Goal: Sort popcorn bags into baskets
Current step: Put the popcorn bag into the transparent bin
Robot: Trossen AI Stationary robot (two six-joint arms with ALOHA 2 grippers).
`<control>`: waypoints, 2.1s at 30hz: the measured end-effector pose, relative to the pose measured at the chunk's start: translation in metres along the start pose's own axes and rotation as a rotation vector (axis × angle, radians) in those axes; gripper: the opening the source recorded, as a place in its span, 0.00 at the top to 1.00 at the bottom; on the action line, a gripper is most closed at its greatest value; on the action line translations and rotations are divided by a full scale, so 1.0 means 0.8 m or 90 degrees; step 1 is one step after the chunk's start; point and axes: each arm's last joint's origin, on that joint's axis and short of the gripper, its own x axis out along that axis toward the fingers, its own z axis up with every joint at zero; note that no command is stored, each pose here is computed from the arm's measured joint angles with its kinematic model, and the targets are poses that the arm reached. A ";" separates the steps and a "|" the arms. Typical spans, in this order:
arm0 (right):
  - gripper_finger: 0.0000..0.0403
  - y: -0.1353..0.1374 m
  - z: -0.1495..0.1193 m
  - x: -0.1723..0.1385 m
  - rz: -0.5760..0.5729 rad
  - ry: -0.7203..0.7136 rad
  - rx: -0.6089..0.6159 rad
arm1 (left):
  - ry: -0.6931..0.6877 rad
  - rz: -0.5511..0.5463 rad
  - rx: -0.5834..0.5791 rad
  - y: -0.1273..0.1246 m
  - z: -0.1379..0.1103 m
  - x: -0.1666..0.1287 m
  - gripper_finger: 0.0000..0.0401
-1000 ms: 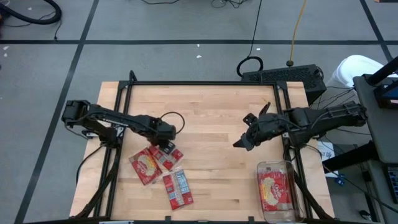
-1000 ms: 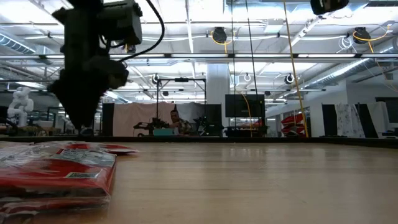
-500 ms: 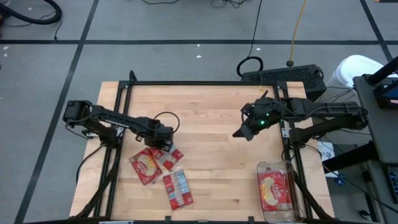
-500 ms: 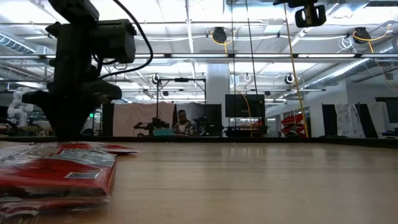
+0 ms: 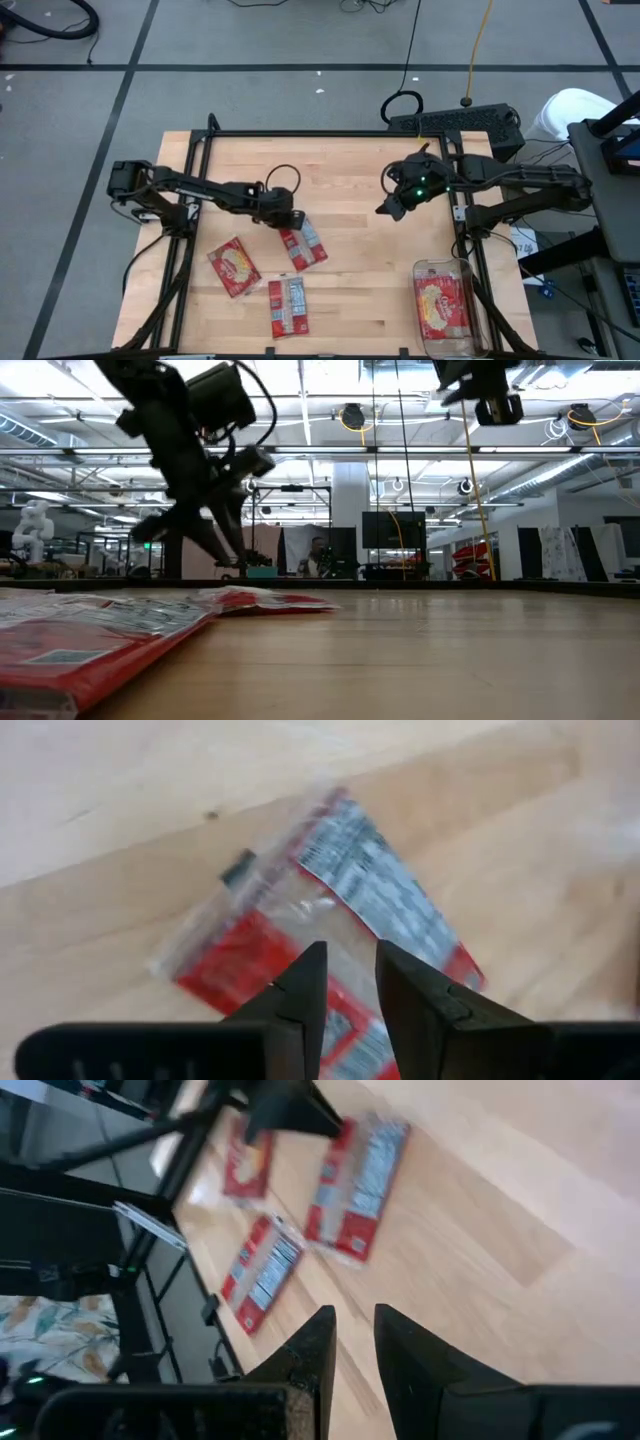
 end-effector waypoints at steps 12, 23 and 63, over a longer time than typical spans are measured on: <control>0.84 -0.003 -0.023 0.057 0.017 0.043 0.195 | 0.111 0.029 0.449 -0.047 -0.043 -0.040 0.77; 0.84 0.039 0.001 0.158 -0.041 0.026 0.173 | 0.080 0.066 0.631 -0.032 -0.074 -0.008 0.77; 0.42 -0.058 -0.051 0.290 -0.077 0.015 0.166 | 0.026 0.055 0.558 -0.020 -0.074 0.063 0.77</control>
